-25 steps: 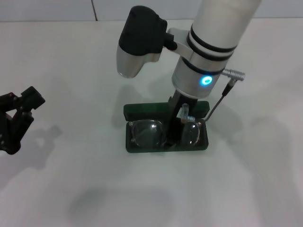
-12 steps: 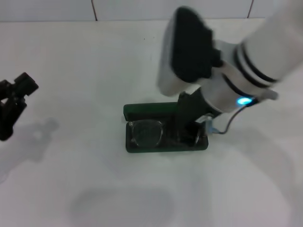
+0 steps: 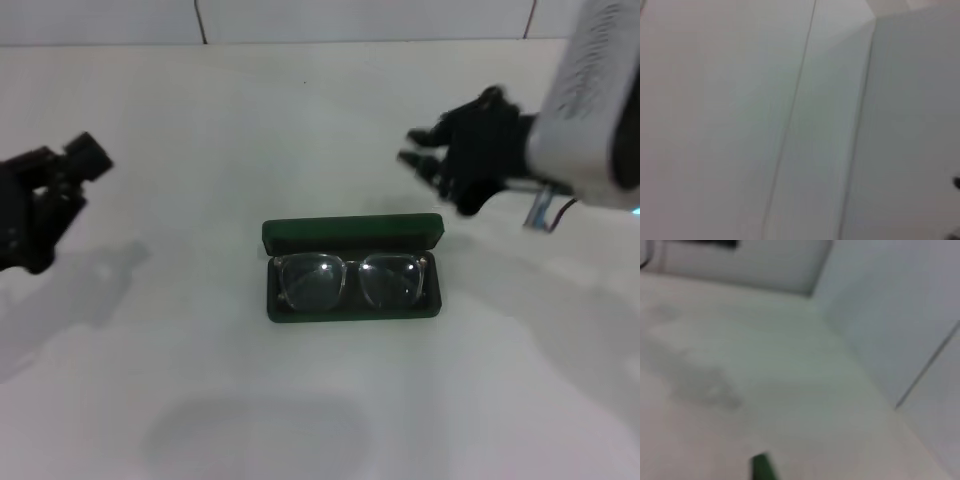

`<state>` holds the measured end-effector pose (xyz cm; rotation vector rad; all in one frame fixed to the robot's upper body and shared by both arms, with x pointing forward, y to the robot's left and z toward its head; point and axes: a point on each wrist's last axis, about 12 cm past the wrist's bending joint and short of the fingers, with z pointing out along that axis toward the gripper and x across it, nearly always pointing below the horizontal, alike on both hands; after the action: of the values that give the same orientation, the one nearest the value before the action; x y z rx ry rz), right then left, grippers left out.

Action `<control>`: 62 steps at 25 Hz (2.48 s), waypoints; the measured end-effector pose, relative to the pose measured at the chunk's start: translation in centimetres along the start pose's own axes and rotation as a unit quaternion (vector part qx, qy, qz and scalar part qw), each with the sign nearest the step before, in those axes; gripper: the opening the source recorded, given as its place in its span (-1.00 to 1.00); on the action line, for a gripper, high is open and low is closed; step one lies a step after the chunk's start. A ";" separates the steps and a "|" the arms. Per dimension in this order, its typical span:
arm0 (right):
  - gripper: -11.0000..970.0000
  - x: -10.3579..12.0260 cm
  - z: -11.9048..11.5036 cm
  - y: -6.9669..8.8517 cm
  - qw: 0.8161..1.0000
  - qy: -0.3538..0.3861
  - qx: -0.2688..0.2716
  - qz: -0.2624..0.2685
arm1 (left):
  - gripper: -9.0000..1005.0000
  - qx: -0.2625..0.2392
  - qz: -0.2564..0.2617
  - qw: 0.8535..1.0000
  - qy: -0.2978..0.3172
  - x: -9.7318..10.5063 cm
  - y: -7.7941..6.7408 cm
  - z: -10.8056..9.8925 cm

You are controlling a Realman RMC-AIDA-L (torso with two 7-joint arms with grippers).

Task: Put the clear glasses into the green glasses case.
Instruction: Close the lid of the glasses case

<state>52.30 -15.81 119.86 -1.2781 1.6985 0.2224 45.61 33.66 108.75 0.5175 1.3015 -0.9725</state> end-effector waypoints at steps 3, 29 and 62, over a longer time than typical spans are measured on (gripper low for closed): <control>-0.68 1.9 -1.7 -1.7 0.997 -0.030 0.056 0.047 | -0.77 0.034 0.000 0.999 0.015 -0.2 0.8 2.4; -0.50 16.5 -13.6 -5.3 0.826 -0.489 -0.001 0.281 | -0.77 0.122 -0.015 0.962 0.243 3.2 2.4 17.7; -0.49 17.4 -12.3 -3.8 0.835 -0.455 -0.010 0.309 | -0.78 0.079 -0.026 0.946 0.313 6.1 2.5 17.6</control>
<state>48.58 -36.39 114.31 -0.4167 1.1742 1.0528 57.33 19.11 106.63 0.9734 1.8148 -0.9993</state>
